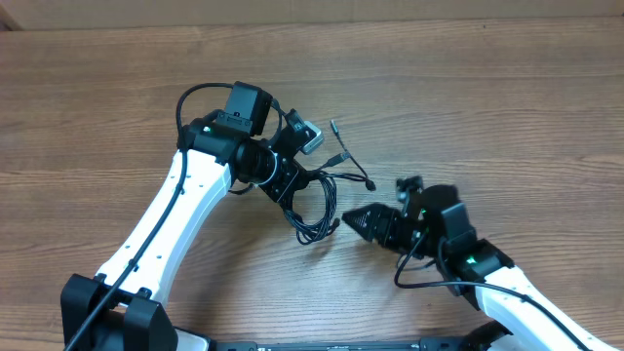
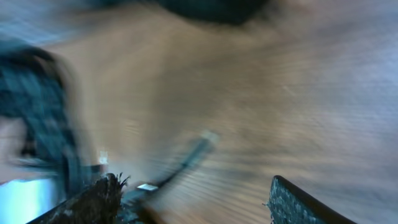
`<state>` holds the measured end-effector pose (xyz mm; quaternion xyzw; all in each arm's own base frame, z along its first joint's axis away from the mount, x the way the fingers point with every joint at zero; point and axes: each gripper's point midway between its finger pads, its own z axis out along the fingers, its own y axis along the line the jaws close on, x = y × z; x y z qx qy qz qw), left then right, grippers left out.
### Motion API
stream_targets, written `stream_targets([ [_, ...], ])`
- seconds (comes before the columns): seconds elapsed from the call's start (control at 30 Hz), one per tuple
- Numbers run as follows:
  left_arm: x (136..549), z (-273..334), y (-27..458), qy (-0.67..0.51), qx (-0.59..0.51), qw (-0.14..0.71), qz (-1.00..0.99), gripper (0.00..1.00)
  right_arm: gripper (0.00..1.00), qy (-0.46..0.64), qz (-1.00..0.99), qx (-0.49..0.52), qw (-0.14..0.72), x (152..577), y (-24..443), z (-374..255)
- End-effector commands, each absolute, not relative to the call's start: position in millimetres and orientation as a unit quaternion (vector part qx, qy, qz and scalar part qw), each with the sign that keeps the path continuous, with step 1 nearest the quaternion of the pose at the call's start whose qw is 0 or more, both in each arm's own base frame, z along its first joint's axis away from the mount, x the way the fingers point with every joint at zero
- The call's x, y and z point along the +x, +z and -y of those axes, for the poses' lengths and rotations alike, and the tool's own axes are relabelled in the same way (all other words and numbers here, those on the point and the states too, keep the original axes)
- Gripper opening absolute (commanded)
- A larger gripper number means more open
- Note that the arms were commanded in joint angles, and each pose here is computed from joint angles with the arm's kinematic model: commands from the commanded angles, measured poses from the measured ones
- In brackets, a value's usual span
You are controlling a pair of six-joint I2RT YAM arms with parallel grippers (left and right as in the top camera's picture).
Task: Untangle cables
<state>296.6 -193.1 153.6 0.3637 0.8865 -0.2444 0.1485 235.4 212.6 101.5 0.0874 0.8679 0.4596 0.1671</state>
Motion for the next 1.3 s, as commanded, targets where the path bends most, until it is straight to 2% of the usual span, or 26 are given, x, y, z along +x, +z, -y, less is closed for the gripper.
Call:
stream_targets([
  [0.0,295,205,166,-0.272,0.384,0.162,-0.867,0.05,0.8,0.534,-0.825,0.034,0.181,236,145,-231],
  [0.13,289,216,174,-0.312,0.387,0.163,-0.852,0.05,0.87,0.555,-0.802,0.006,0.22,243,166,-237],
  [0.27,286,228,185,-0.354,0.384,0.169,-0.836,0.04,0.8,0.547,-0.805,0.016,0.23,248,165,-235],
  [0.3,286,230,188,-0.364,0.382,0.171,-0.832,0.04,0.74,0.548,-0.805,0.022,0.226,248,164,-235],
  [0.47,284,242,198,-0.396,0.389,0.181,-0.812,0.04,0.28,0.559,-0.802,0.056,0.203,248,165,-235],
  [0.5,284,242,199,-0.396,0.391,0.183,-0.811,0.04,0.24,0.559,-0.802,0.058,0.202,248,165,-235],
  [0.53,285,244,200,-0.396,0.393,0.188,-0.808,0.04,0.14,0.561,-0.801,0.065,0.197,248,165,-235],
  [0.6,288,245,201,-0.397,0.387,0.191,-0.81,0.04,0.04,0.561,-0.801,0.066,0.196,248,165,-235],
  [0.63,290,246,202,-0.399,0.38,0.192,-0.812,0.04,0.04,0.561,-0.801,0.067,0.196,248,165,-235],
  [0.7,294,247,204,-0.402,0.362,0.192,-0.819,0.14,0.04,0.559,-0.802,0.07,0.199,250,164,-234],
  [0.8,303,244,207,-0.41,0.315,0.186,-0.835,0.67,0.04,0.546,-0.8,0.141,0.206,264,160,-225],
  [0.83,308,238,208,-0.414,0.282,0.18,-0.847,0.74,0.04,0.541,-0.796,0.165,0.215,271,160,-221],
  [0.9,315,228,210,-0.421,0.235,0.171,-0.859,0.79,0.04,0.541,-0.791,0.173,0.227,276,164,-219],
  [1.1,317,204,215,-0.461,0.121,0.117,-0.872,0.8,0.04,0.542,-0.767,0.231,0.252,292,172,-209],
  [1.27,310,208,205,-0.442,0.094,0.089,-0.888,0.87,0.04,0.55,-0.754,0.248,0.262,298,178,-206],
])
